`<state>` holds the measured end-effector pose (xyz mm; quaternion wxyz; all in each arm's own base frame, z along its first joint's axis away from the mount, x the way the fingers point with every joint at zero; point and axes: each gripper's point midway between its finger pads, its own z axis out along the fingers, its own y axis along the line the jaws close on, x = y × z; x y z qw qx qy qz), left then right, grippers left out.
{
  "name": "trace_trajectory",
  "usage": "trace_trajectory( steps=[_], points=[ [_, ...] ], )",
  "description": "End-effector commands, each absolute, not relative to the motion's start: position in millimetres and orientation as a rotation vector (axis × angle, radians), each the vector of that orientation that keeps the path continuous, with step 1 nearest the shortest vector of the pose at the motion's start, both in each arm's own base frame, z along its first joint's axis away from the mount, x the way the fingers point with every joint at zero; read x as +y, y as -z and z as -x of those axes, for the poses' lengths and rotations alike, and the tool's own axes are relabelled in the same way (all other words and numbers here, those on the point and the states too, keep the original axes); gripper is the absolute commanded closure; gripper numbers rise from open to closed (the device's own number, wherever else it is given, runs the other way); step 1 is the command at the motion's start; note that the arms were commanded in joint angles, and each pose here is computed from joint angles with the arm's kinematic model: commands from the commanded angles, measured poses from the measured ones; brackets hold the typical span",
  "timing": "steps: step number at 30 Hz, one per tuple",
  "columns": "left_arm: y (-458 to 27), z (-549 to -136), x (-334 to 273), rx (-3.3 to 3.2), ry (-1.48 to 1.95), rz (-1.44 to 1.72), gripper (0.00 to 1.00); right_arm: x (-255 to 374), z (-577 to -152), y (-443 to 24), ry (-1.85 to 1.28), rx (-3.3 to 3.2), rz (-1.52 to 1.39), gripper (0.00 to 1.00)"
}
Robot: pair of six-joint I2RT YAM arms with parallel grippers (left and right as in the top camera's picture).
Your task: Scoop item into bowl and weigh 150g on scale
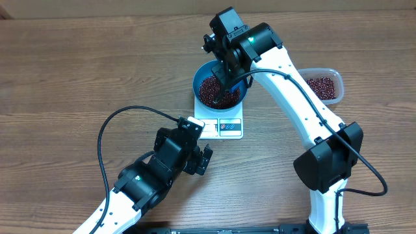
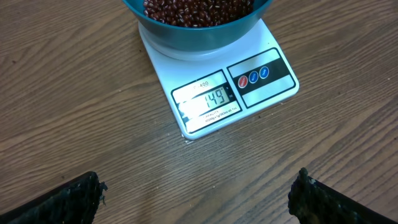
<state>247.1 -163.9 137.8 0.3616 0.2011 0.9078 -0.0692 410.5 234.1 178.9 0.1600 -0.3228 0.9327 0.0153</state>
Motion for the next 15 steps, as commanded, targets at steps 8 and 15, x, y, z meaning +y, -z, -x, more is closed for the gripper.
trace_trajectory(
  steps=[8, 15],
  points=[
    [-134, -247, -162, 2.349, 0.164, -0.500, 0.00, 244, -406, -215, -0.200, 2.583, 0.913, 0.96],
    [-134, -247, -162, 2.349, 0.164, -0.500, 0.00, 240, -408, -217, -0.339, 2.598, 0.884, 0.96]
  ],
)
